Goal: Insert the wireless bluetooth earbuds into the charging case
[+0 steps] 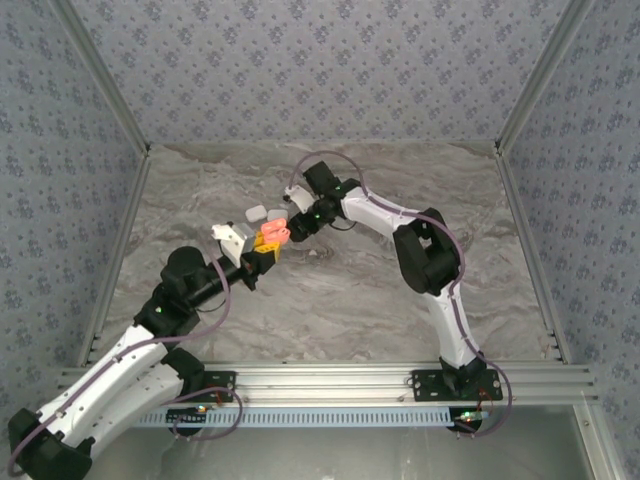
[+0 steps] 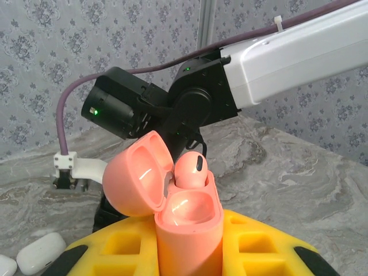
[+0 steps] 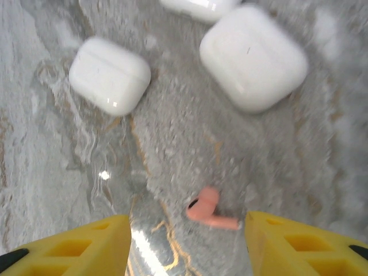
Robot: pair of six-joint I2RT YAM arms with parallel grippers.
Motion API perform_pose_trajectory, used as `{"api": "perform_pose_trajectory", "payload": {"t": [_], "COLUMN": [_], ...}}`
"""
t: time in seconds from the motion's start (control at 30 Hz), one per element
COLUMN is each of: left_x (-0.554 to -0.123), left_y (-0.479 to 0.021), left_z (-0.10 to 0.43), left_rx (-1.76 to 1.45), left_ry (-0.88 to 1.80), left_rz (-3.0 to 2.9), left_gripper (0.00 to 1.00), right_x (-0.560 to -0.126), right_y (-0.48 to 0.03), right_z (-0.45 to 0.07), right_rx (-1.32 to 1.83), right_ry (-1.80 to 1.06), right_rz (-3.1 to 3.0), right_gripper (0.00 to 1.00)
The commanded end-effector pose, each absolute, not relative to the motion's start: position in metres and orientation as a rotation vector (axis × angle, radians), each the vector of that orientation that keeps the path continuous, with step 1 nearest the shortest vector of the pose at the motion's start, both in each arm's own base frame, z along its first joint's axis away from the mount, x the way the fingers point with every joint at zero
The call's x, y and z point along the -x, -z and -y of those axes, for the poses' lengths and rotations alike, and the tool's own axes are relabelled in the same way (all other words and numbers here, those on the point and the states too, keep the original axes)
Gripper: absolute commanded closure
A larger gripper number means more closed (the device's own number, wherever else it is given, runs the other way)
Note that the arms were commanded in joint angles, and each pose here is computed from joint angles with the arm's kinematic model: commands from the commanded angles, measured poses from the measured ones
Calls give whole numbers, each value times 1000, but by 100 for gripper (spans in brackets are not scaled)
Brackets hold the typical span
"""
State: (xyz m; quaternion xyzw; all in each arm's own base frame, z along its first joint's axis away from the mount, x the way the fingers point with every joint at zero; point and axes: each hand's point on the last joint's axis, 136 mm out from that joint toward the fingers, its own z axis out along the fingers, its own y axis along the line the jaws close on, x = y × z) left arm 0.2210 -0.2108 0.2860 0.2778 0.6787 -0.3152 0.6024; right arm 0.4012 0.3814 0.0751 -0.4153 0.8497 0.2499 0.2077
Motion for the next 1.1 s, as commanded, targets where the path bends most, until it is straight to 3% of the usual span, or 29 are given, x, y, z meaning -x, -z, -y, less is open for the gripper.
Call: {"api": "perform_pose_trajectory", "payload": {"t": [0.0, 0.33, 1.07], "left_x": [-219, -219, -221], "left_y": [-292, -292, -290], "left_z": [210, 209, 209], "left_rx": [-639, -638, -637], "left_ry": [724, 723, 714], "left_rz": [-1545, -1548, -1554], "left_gripper": [98, 98, 98], "right_x": [-406, -414, -356], "right_y": [-57, -26, -34], "right_z": [-385, -383, -373], "right_rx": [1214, 1214, 1273], "right_ry": [-660, -623, -705], "right_rz": [-2372, -2444, -2469], "right_gripper": [42, 41, 43]}}
